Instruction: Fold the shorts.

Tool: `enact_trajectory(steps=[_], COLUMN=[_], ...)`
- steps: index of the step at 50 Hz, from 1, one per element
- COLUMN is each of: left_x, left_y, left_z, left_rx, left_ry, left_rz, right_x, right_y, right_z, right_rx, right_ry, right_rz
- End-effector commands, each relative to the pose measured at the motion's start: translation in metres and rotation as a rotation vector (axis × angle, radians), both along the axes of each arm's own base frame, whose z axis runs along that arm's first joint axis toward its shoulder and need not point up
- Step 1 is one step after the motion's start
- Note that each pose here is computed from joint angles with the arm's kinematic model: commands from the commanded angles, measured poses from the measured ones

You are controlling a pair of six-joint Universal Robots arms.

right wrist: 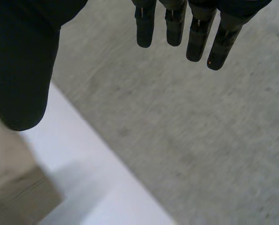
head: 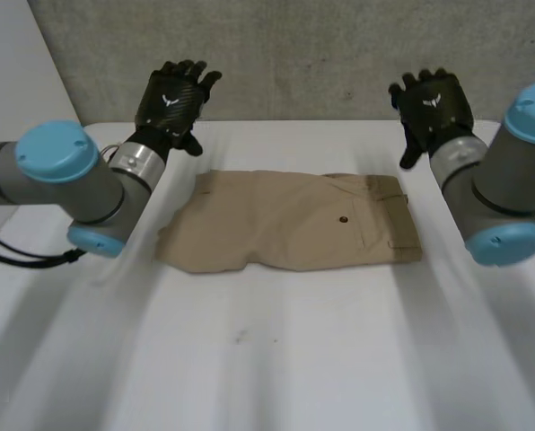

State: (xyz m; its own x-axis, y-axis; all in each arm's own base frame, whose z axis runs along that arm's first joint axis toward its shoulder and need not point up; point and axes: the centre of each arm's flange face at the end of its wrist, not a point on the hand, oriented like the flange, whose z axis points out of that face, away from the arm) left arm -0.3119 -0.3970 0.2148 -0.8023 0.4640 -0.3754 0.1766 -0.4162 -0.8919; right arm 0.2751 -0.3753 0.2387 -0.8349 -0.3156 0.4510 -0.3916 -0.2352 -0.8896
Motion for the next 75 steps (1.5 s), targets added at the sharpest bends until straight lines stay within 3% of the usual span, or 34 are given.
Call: enact_trajectory(steps=[1, 11, 26, 34, 40, 45, 49, 53, 58, 62, 65, 69, 75], left_x=[0.013, 0.020, 0.023, 0.024, 0.032, 0.037, 0.044, 0.047, 0.048, 0.049, 0.048, 0.047, 0.043], left_y=[0.038, 0.055, 0.061, 0.064, 0.067, 0.073, 0.077, 0.083, 0.089, 0.092, 0.094, 0.096, 0.094], left_z=[-0.026, -0.060, -0.063, -0.061, -0.050, -0.047, -0.043, -0.040, -0.040, -0.037, -0.035, -0.035, -0.029], left_rx=[0.166, 0.381, 0.408, 0.409, 0.400, 0.407, 0.412, 0.412, 0.418, 0.414, 0.412, 0.411, 0.387], left_ry=[-0.064, -0.139, -0.145, -0.146, -0.139, -0.139, -0.138, -0.138, -0.140, -0.138, -0.137, -0.138, -0.131], left_rz=[-0.005, 0.003, 0.034, 0.034, 0.049, 0.056, 0.068, 0.068, 0.067, 0.067, 0.064, 0.058, 0.048], right_x=[-0.017, -0.037, -0.036, -0.061, -0.091, -0.114, -0.097, -0.035, 0.046, 0.092, 0.109, 0.116, 0.112], right_y=[0.040, 0.047, 0.024, 0.004, -0.008, -0.018, -0.013, 0.007, 0.059, 0.109, 0.137, 0.156, 0.151], right_z=[-0.034, -0.078, -0.124, -0.125, -0.100, -0.082, -0.057, -0.030, -0.032, -0.058, -0.071, -0.103, -0.101], right_rx=[0.251, 0.481, 0.482, 0.441, 0.350, 0.272, 0.175, 0.051, -0.030, -0.051, -0.063, -0.005, 0.026], right_ry=[0.054, -0.009, 0.004, 0.010, 0.127, 0.315, 0.394, 0.390, 0.389, 0.429, 0.460, 0.543, 0.562], right_rz=[0.007, 0.043, 0.028, -0.085, -0.205, -0.255, -0.201, -0.032, 0.310, 0.584, 0.701, 0.776, 0.724])
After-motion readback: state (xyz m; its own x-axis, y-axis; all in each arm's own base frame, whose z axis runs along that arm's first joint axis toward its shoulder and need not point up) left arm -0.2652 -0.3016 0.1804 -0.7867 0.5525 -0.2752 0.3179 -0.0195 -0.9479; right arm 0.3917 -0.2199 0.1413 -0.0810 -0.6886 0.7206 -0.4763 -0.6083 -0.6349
